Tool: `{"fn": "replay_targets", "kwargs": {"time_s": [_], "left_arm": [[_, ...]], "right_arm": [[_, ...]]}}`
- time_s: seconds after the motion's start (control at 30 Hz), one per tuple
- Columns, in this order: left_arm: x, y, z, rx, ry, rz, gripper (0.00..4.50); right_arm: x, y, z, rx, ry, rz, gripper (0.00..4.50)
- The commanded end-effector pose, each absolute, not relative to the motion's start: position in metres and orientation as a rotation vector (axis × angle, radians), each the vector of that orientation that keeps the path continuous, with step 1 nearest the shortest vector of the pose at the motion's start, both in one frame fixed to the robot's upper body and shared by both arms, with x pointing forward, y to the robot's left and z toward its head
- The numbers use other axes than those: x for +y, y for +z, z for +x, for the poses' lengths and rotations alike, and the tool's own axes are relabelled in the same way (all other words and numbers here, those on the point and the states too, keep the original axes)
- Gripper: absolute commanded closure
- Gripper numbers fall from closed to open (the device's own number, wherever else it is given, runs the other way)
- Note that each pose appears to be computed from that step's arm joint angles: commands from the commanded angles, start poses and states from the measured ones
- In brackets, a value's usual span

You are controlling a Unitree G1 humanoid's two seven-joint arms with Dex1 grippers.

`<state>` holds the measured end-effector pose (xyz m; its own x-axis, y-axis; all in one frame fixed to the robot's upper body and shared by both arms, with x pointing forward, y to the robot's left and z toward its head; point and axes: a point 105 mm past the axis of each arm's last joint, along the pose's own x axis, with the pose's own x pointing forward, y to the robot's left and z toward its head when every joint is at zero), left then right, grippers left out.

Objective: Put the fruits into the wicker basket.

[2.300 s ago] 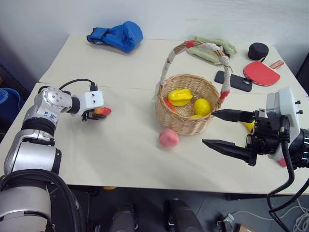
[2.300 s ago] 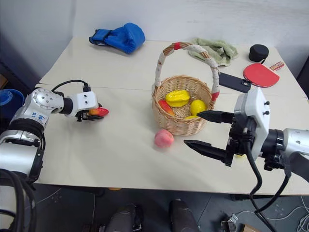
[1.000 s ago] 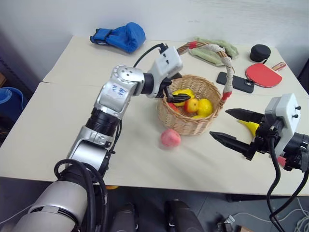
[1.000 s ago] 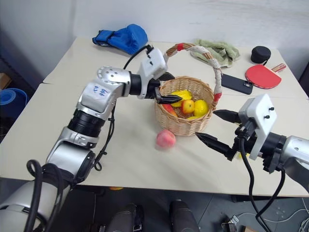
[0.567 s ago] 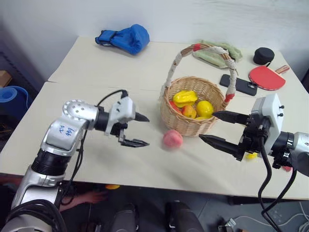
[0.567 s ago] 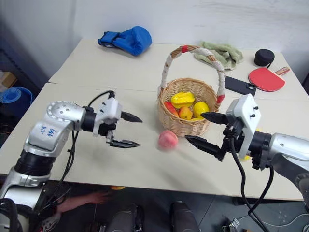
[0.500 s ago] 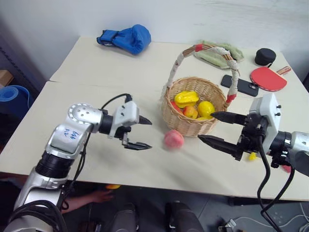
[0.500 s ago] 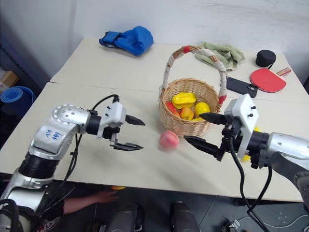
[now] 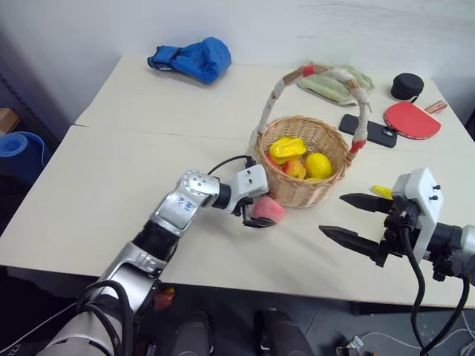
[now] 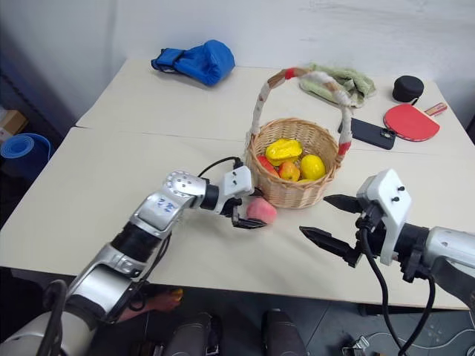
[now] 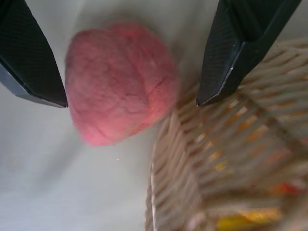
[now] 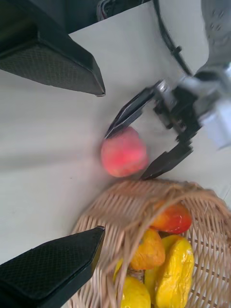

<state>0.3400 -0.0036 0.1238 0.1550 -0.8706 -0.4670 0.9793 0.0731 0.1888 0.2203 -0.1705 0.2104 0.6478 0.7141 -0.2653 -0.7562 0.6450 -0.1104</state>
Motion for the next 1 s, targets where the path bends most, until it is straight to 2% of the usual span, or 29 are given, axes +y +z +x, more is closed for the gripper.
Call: {"fn": "replay_targets", "kwargs": {"time_s": [0.03, 0.1, 0.2, 0.37, 0.43, 0.6, 0.67, 0.77, 0.87, 1.0], "left_arm": [[-0.011, 0.124, 0.343, 0.227, -1.434, 0.575, 0.03], [-0.012, 0.118, 0.35, 0.234, -1.401, 0.586, 0.03], [-0.012, 0.123, 0.354, 0.214, -1.379, 0.558, 0.66], [-0.001, 0.13, 0.343, 0.198, -1.423, 0.557, 2.29], [0.005, 0.136, 0.335, 0.177, -1.457, 0.547, 2.7], [0.027, 0.174, 0.303, 0.08, -1.619, 0.42, 2.76], [0.029, 0.196, 0.303, 0.031, -1.61, 0.346, 2.76], [0.025, 0.225, 0.315, -0.039, -1.531, 0.248, 2.76], [0.005, 0.255, 0.346, -0.091, -1.359, 0.196, 2.76], [-0.03, 0.263, 0.366, -0.068, -1.301, 0.241, 2.76]], "right_arm": [[-0.165, 0.222, 0.215, 0.161, 0.852, -0.273, 0.0], [-0.166, 0.225, 0.217, 0.147, 0.837, -0.271, 0.0], [-0.168, 0.225, 0.219, 0.142, 0.823, -0.259, 0.0], [-0.164, 0.219, 0.223, 0.141, 0.837, -0.261, 0.0], [-0.162, 0.216, 0.224, 0.14, 0.848, -0.256, 0.0], [-0.158, 0.211, 0.228, 0.142, 0.879, -0.251, 0.0], [-0.158, 0.21, 0.23, 0.139, 0.879, -0.251, 0.0], [-0.159, 0.211, 0.234, 0.129, 0.877, -0.254, 0.0], [-0.16, 0.212, 0.238, 0.114, 0.867, -0.256, 0.0], [-0.16, 0.212, 0.242, 0.096, 0.842, -0.263, 0.0]]}}
